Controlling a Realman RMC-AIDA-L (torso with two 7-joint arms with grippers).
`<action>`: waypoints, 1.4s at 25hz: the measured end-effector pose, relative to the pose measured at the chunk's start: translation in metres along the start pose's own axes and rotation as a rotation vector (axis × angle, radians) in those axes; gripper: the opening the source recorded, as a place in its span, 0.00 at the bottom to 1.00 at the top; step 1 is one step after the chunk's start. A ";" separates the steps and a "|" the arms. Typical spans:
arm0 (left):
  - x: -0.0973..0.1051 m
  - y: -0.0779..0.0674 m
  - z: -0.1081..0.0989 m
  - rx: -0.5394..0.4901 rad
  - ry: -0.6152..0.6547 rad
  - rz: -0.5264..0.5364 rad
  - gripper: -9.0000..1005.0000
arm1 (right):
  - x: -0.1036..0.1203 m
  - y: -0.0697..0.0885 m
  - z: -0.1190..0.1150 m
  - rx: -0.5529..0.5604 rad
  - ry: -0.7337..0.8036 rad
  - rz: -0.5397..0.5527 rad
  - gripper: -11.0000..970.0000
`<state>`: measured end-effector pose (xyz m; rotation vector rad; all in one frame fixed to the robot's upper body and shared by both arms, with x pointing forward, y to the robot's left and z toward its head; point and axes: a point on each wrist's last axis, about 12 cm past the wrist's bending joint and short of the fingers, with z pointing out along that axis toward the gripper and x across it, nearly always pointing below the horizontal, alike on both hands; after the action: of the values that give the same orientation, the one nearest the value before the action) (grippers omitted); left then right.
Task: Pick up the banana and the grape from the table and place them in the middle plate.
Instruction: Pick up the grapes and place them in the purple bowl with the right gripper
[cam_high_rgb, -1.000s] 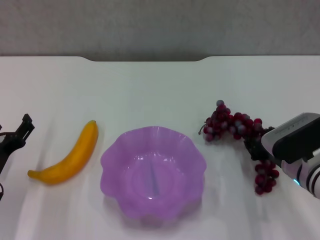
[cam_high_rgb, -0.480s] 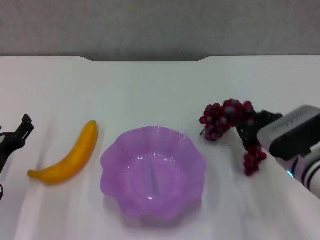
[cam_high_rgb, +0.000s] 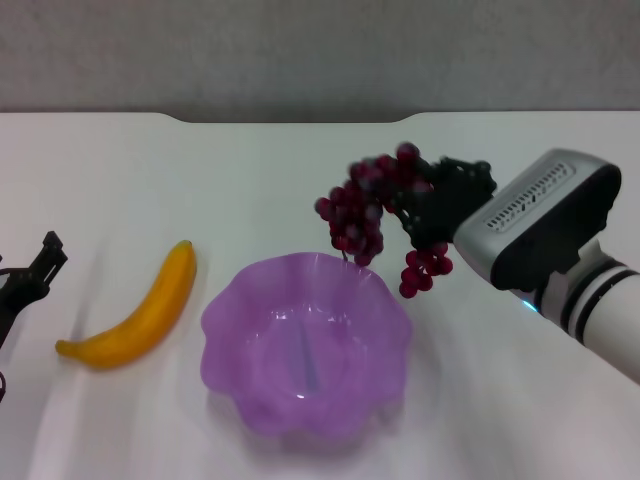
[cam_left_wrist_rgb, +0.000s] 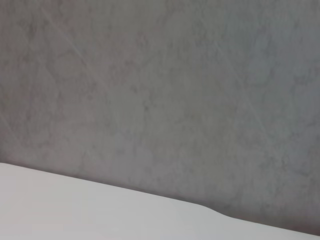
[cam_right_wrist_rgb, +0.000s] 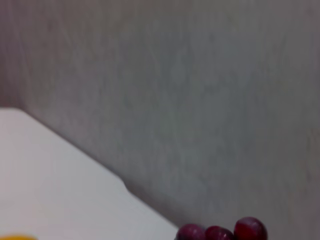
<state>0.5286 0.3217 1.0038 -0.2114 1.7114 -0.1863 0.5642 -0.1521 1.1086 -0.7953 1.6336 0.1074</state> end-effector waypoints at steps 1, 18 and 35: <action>0.000 0.000 0.000 0.000 0.001 0.001 0.89 | -0.005 0.001 0.000 -0.004 -0.015 -0.002 0.34; -0.001 -0.002 0.002 0.006 -0.002 0.003 0.89 | -0.031 0.052 0.001 -0.169 -0.095 -0.054 0.32; -0.001 -0.003 0.002 0.006 -0.004 -0.005 0.89 | 0.018 0.065 -0.002 -0.154 -0.051 -0.022 0.29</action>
<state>0.5311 0.3191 1.0051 -0.2119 1.7058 -0.1948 0.5268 -0.1117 1.0697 -0.9200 1.5817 0.2388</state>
